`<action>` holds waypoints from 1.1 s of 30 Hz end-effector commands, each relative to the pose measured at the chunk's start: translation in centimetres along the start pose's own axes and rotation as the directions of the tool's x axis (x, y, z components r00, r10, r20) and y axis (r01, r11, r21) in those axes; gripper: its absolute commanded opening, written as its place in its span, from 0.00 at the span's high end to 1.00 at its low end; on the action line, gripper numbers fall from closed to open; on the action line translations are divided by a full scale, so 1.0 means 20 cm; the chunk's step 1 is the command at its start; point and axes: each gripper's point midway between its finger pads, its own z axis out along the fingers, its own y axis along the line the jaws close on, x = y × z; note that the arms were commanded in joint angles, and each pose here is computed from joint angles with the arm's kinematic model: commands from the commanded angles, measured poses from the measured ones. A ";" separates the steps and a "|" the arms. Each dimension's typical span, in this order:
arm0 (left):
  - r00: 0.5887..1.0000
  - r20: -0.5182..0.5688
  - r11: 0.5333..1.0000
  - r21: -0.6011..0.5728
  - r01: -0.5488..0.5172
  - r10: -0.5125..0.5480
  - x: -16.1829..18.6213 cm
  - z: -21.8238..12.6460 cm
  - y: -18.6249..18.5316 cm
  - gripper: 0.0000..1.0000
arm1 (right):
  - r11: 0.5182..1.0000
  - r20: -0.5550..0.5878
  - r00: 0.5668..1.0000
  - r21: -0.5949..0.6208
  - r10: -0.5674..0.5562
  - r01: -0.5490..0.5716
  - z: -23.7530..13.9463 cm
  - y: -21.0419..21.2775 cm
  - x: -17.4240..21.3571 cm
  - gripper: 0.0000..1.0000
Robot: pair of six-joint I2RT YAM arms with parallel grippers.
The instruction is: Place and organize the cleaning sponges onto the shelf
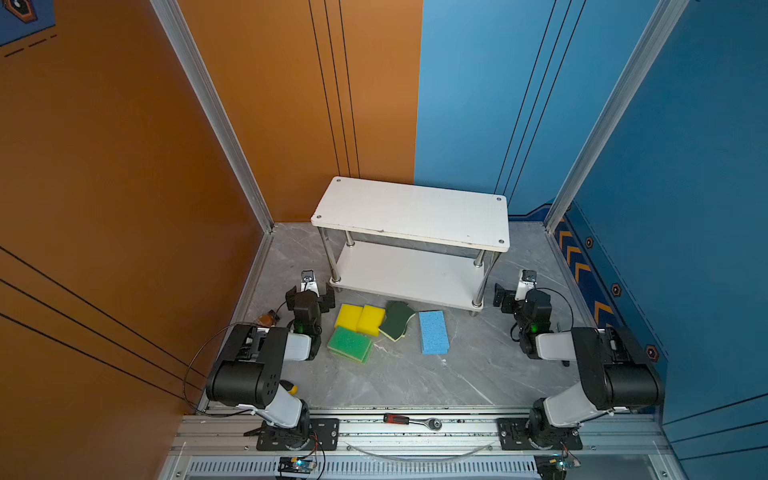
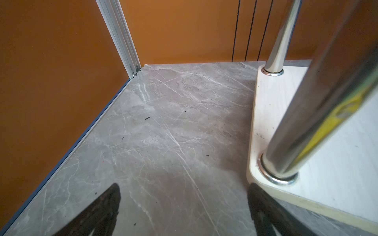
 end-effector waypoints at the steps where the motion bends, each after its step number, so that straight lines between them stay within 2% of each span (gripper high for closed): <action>1: 1.000 -0.007 1.000 0.018 -0.020 0.020 0.02 0.00 -0.02 0.02 | 1.000 0.008 1.000 0.013 0.002 -0.003 0.01 0.00 -0.02 0.00; 33: 1.000 0.003 0.999 0.011 -0.031 0.031 0.03 -0.02 -0.03 0.02 | 1.000 0.009 1.000 0.015 0.003 -0.003 0.01 0.00 -0.02 0.00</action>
